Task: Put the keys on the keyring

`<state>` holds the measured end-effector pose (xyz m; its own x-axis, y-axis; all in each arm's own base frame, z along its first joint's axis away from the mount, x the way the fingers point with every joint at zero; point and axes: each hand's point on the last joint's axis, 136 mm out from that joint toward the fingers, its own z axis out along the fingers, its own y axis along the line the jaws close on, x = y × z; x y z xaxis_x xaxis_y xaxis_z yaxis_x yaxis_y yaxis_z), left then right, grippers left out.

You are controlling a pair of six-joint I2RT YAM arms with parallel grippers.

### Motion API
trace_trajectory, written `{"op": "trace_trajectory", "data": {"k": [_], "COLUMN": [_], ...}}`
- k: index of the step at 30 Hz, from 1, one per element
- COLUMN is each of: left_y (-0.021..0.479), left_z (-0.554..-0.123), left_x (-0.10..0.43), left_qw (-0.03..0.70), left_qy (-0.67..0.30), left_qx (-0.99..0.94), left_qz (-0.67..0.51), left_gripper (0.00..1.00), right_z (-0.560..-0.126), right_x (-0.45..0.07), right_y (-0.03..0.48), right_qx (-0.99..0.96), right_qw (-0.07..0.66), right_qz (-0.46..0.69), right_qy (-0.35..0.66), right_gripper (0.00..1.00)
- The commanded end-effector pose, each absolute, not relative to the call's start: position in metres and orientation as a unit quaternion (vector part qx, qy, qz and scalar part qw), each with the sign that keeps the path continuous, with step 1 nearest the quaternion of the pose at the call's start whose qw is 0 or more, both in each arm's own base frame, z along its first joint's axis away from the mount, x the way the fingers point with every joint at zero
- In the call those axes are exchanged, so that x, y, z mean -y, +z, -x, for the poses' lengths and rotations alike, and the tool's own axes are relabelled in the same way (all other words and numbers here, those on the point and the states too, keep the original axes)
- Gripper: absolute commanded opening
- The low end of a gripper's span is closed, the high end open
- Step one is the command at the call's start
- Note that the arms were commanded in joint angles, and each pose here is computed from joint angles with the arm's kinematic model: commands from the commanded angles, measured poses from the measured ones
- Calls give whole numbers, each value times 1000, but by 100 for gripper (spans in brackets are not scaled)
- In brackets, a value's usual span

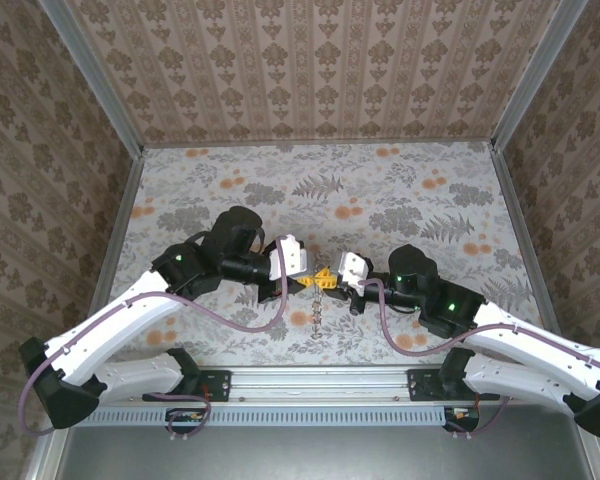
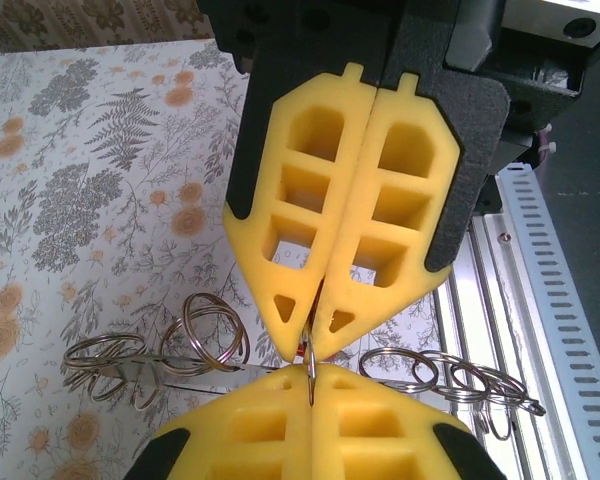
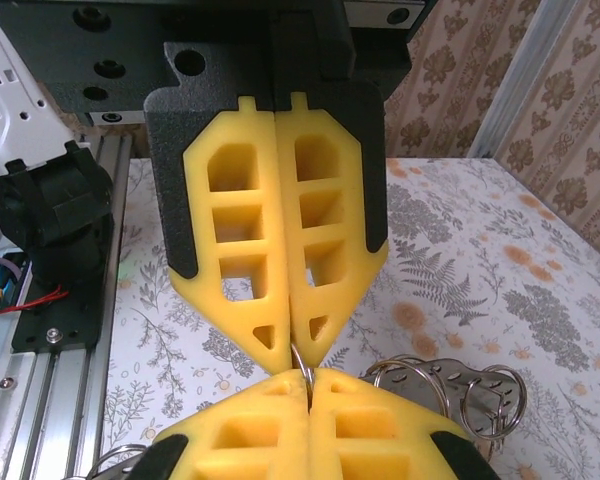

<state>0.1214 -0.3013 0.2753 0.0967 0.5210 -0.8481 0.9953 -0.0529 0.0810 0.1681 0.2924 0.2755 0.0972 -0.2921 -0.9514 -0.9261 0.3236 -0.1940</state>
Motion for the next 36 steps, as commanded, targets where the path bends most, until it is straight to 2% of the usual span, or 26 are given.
{"op": "trace_trajectory", "data": {"k": [1,8,13,19,31,33,36], "left_y": [285,310,314,331,346,347,347], "left_z": [-120,-113,-112,-105,-97,-97,-98], "left_x": [302,299,300,296,291,292,293], "left_qw": [387,438,447,475,499,502,501], "left_qy": [-335,-400,-421,-465,-488,-492,-496], "left_qx": [-573,-529,-511,-466,-425,-420,-417], "left_qz": [-640,-607,-601,-583,-576,-574,-574], "left_gripper": [0,0,0,0,0,0,0], "right_z": [-165,-155,-153,-151,-149,-149,-148], "right_x": [-295,-296,-294,-293,-290,-291,-293], "right_y": [305,303,305,311,320,321,322], "right_qx": [-578,-569,-567,-559,-547,-546,-542], "right_qw": [572,563,566,576,591,591,590], "right_qz": [501,502,500,493,480,480,483], "right_qy": [298,326,328,336,347,350,353], "right_gripper": [0,18,22,19,19,16,5]}}
